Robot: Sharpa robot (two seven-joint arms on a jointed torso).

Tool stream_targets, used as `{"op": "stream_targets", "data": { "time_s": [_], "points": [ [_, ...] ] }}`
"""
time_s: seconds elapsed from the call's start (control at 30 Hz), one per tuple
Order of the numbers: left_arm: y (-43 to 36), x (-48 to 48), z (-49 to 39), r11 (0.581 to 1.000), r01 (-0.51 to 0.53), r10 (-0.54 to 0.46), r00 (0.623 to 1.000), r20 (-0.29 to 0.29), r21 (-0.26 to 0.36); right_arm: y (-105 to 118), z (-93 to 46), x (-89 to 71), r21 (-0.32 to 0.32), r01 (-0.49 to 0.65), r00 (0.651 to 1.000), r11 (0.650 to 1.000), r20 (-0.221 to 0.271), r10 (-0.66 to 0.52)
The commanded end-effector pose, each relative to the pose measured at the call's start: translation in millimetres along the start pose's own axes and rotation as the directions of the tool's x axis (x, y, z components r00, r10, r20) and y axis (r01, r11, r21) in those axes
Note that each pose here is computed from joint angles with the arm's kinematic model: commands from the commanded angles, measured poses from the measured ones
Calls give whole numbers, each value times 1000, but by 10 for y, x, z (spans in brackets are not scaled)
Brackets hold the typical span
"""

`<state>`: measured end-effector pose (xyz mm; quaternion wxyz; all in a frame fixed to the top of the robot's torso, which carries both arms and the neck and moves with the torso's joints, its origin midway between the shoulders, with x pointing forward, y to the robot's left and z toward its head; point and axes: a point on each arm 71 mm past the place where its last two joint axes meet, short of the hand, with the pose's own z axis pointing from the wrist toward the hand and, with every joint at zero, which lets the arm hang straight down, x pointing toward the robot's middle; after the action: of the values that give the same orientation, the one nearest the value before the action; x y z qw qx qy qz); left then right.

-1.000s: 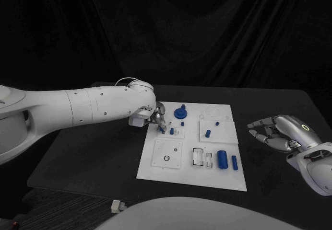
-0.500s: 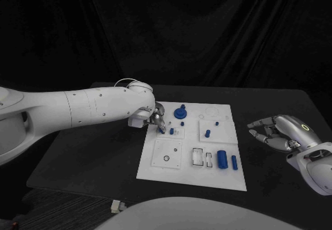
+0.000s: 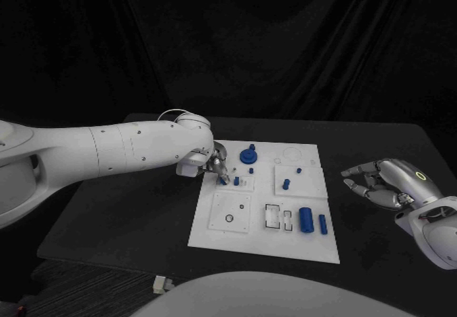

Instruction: Assemble the parts on the task board

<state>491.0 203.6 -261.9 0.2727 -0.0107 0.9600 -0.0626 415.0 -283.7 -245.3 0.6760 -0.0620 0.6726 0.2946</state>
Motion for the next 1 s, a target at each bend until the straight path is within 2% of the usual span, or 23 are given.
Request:
{"op": "stream_targets", "data": {
  "time_s": [0.03,0.3,1.0],
  "points": [
    [-8,72,37,1000,1,-1,1000,-19,8,-17,-6,14,21,0,1000,1000,-8,0],
    [-3,69,48,1000,19,-19,1000,4,9,-25,-7,16,25,1,1000,1000,-12,0],
    [21,70,47,1000,27,-27,1000,12,-1,-32,-5,31,32,0,1000,999,-24,0]
  ]
}}
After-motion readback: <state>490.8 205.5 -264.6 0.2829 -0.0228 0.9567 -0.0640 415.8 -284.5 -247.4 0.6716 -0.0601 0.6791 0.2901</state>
